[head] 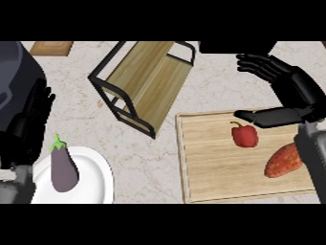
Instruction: Pick the bell pepper from the tray and place it in the tiered shelf
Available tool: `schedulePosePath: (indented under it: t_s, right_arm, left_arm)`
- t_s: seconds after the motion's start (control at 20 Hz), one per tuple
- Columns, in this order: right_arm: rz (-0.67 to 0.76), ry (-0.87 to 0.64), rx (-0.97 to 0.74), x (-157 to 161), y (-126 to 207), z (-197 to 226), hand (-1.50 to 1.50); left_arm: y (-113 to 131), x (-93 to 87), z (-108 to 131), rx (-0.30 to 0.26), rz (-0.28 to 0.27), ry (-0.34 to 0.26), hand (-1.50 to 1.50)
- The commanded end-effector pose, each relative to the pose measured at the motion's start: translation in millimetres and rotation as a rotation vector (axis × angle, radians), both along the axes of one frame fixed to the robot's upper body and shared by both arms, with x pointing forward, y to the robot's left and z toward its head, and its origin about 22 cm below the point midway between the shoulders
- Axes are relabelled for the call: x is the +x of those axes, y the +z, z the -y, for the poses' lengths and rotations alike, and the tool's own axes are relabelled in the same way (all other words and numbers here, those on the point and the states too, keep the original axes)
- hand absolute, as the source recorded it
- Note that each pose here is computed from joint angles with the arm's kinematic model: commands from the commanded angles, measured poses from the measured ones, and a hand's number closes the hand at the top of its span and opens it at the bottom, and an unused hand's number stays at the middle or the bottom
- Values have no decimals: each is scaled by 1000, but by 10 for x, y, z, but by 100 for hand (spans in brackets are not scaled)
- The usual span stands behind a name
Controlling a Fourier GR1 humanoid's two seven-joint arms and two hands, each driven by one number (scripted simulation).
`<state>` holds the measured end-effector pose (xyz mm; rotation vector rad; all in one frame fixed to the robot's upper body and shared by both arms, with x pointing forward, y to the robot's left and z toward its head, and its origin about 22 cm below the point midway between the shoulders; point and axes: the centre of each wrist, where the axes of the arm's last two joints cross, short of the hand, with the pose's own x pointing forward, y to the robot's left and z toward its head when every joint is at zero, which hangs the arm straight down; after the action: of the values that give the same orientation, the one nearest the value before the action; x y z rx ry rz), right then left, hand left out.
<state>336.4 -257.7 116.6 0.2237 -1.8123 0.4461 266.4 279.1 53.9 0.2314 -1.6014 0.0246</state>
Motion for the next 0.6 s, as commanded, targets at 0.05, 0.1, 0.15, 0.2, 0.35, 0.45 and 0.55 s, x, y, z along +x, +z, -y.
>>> schedulePosePath:
  t_s: [0.05, 0.1, 0.15, 0.2, 0.35, 0.45, 0.55]
  right_arm:
    - [58, 199, -129, -110, 360, 120, -150]
    - [58, 216, -190, -131, 486, 206, -150]
    - [33, 230, -305, -143, 434, 209, -150]
    - [39, 265, -396, -214, 555, 247, -150]
    - [50, 310, -634, -295, 898, 84, -150]
    - [87, 312, -735, -395, 1005, -21, -150]
    - [179, 259, -897, -512, 1247, -191, -150]
  left_arm:
    - [57, -58, 133, 5, 6, 28, 0]
    - [173, -69, -60, 9, 12, 30, 0]
    - [67, -124, 97, -10, -9, 11, 0]
    - [19, -93, 121, -12, -10, 32, 0]
    - [-11, -80, 29, 6, -17, 26, 0]
    - [-79, -84, 31, 22, -6, 23, 0]
    - [-35, -41, 27, -7, -12, 42, 0]
